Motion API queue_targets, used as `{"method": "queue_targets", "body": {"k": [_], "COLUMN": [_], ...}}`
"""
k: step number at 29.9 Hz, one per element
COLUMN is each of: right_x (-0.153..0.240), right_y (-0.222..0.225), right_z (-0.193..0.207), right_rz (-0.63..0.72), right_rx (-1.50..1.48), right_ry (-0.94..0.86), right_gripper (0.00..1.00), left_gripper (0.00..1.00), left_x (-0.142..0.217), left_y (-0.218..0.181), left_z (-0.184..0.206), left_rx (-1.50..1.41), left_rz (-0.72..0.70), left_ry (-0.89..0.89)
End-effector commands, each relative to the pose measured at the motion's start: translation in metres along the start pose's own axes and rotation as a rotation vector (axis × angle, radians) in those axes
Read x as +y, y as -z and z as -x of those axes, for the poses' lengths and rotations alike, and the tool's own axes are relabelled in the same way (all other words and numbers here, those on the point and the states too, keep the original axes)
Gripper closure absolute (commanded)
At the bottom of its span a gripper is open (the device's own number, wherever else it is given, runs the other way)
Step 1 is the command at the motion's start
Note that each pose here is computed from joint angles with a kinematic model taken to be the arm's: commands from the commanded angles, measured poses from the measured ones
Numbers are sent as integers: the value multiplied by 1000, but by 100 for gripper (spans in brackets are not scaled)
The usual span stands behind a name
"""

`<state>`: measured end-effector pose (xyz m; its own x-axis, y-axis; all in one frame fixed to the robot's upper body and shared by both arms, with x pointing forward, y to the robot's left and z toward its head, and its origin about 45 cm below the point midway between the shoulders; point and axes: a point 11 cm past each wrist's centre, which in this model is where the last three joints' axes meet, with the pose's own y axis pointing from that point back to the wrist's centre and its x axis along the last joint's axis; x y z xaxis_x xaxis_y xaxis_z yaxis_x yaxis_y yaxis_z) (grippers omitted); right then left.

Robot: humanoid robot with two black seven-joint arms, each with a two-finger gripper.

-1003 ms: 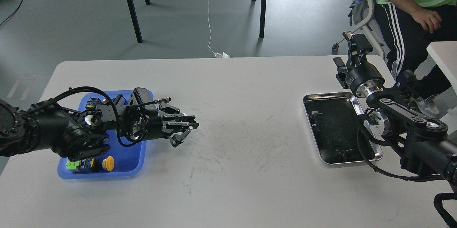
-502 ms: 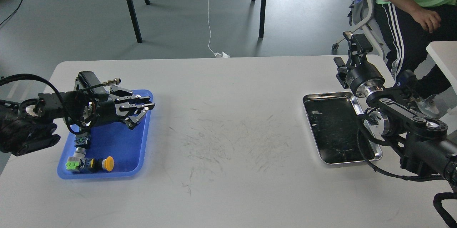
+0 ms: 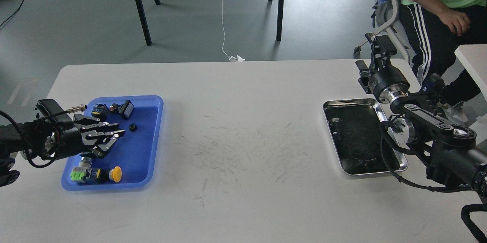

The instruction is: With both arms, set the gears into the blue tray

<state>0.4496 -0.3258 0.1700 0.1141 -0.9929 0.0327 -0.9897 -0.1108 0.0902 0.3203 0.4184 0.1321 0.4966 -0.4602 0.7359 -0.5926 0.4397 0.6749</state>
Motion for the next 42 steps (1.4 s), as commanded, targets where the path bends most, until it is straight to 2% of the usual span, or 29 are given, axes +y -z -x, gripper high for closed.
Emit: {"method": "queue_targets", "body": {"k": [1, 13, 23, 28, 33, 42], "right_x": [-1, 0, -2, -2, -2, -1], "right_y": [1, 1, 4, 4, 3, 2], "right_z": [0, -1, 1, 1, 1, 1], "right_rz": [-2, -1, -6, -8, -5, -3], "right_rx": [0, 2, 2, 2, 2, 3], "right_ry": [0, 0, 5, 5, 4, 5], "right_gripper": [4, 4, 4, 4, 4, 4], "left_gripper": [79, 75, 56, 53, 53, 47], "left_x": [1, -3, 6, 8, 6, 8], "left_y": [-3, -15, -11, -9, 0, 30], "left_z": [3, 5, 16, 16, -8, -77], "left_rx": [10, 32, 58, 67, 97, 348], "left_rz": [5, 37, 13, 2, -34, -175], "left_ry": [2, -1, 11, 1, -95, -426]}}
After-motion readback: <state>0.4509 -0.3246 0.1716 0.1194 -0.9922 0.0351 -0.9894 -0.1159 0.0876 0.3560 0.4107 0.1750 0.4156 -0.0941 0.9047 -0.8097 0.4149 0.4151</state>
